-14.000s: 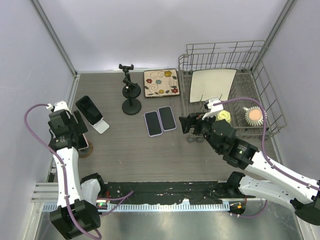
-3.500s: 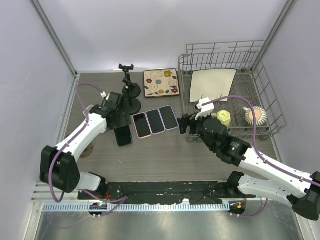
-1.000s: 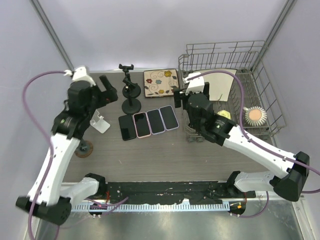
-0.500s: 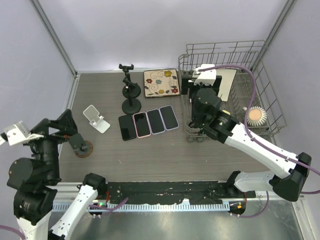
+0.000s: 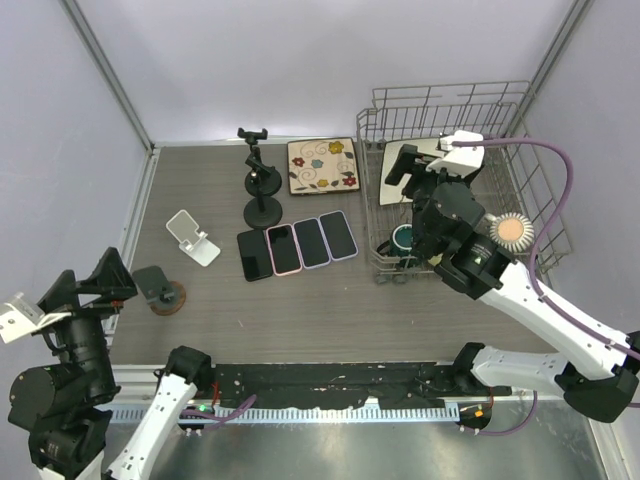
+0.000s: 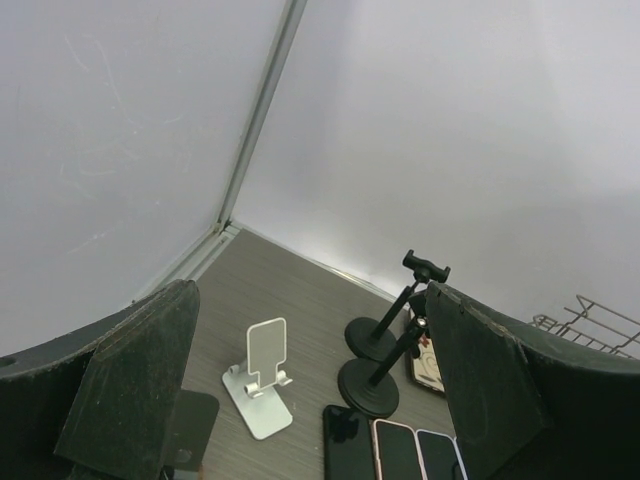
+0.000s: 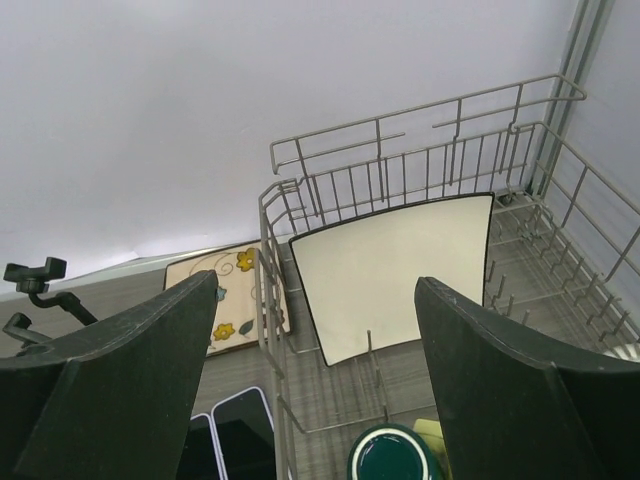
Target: Remove the phone from the phone stand
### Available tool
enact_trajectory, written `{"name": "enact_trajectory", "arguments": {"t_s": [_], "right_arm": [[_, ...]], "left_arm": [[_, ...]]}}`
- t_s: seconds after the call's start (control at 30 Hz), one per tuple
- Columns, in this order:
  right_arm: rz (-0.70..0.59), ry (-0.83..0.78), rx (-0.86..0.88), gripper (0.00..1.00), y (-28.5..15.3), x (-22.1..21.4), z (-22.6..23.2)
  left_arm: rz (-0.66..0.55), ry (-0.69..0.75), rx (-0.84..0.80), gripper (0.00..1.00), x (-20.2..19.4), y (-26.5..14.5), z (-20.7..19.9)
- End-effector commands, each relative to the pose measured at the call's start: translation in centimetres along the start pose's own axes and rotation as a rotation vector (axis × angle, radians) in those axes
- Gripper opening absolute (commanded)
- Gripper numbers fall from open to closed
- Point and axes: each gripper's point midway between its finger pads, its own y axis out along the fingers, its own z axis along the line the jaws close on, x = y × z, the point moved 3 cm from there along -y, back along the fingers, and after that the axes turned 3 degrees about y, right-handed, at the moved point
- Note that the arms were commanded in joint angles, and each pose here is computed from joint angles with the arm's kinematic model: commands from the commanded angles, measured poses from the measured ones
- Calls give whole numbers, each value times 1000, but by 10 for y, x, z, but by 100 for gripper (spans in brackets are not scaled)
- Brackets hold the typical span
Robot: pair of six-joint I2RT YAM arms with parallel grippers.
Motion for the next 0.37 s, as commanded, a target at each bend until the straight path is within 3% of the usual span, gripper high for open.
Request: {"name": "enact_trajectory", "arguments": {"t_s": [0.0, 0.33], "right_arm": [[-14, 77, -21, 85, -2, 3, -4], [6, 66, 0, 85, 0, -12, 2]], "left_arm": [[-19, 6, 9, 100, 10, 1, 1], [16, 23, -4, 100, -1, 9, -6]]}}
